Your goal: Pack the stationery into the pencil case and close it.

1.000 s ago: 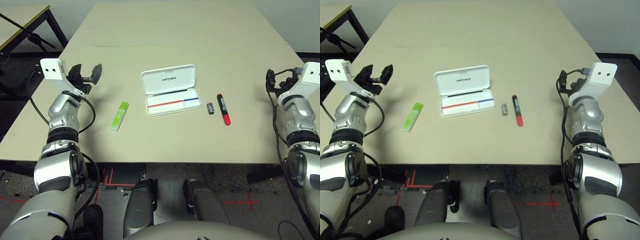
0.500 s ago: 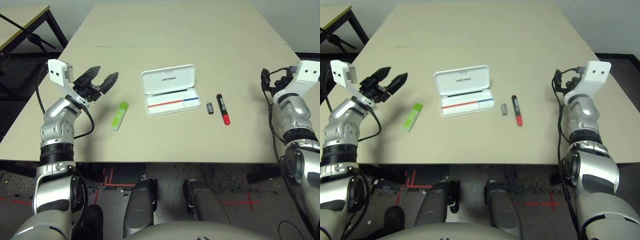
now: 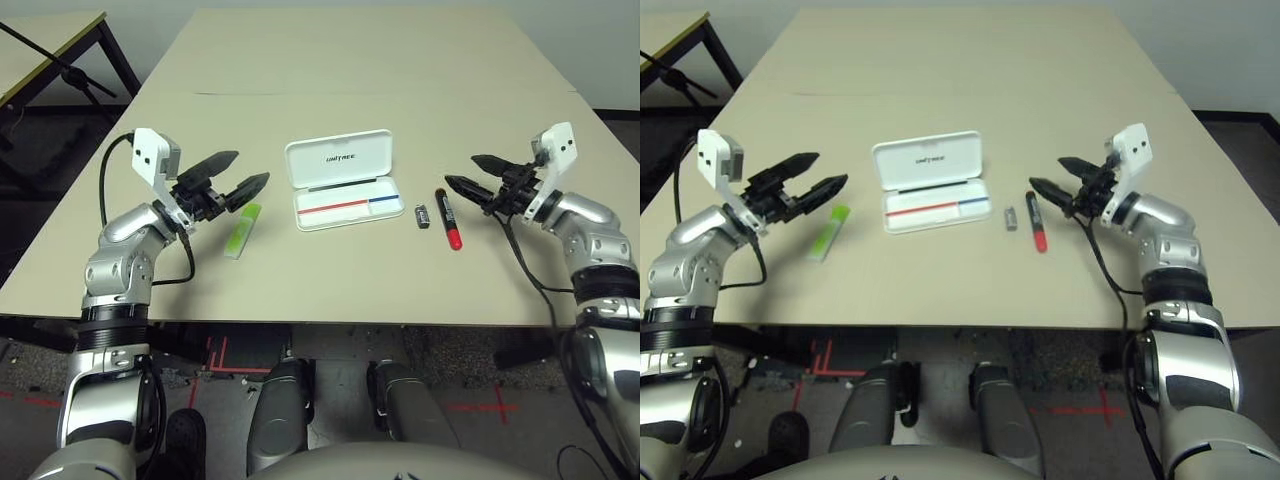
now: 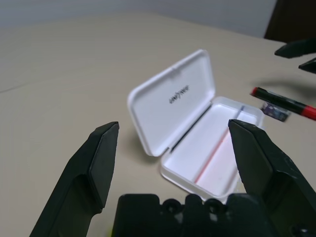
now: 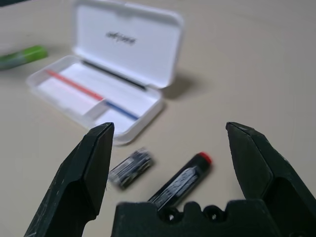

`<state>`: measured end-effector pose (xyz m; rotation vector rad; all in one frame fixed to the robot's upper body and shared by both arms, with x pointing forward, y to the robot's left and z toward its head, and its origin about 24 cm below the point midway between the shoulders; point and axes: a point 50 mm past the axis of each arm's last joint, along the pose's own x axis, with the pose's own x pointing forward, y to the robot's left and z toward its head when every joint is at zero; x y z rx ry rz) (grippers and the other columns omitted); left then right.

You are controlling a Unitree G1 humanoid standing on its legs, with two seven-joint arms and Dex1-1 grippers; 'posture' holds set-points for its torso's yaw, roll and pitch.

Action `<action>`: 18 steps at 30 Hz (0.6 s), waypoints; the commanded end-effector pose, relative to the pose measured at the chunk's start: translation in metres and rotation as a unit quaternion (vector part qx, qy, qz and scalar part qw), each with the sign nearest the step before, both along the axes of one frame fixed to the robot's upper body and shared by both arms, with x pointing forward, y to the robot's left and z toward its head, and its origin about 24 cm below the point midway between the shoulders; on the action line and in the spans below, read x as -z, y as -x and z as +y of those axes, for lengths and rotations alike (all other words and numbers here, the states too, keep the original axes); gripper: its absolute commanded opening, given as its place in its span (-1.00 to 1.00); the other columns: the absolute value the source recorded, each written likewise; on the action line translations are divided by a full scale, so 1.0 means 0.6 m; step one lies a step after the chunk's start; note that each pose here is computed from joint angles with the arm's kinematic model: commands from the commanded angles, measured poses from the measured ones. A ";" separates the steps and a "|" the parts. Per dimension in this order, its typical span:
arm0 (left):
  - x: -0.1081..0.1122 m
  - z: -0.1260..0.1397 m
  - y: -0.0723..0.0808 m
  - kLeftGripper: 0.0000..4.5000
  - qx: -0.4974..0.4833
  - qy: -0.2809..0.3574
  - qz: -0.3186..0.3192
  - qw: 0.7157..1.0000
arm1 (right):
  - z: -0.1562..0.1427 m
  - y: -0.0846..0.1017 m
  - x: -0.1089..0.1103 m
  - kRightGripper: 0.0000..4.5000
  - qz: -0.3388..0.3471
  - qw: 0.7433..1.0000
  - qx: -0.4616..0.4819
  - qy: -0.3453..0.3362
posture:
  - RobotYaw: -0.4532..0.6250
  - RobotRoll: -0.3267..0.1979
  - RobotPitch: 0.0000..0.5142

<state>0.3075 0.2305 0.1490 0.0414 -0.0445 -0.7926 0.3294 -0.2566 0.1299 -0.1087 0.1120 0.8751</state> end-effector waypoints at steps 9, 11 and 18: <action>0.016 -0.041 0.006 0.99 0.077 -0.116 0.052 0.989 | -0.009 0.032 -0.012 1.00 0.031 0.996 -0.068 0.057 | -0.27 0.25 -0.62; 0.020 -0.048 0.007 0.99 0.091 -0.136 0.058 0.985 | -0.010 0.033 -0.012 1.00 0.030 0.996 -0.066 0.058 | -0.28 0.25 -0.62; 0.046 -0.094 0.007 0.99 0.136 -0.212 0.079 0.965 | -0.013 0.040 -0.005 1.00 0.032 0.995 -0.064 0.073 | -0.30 0.25 -0.62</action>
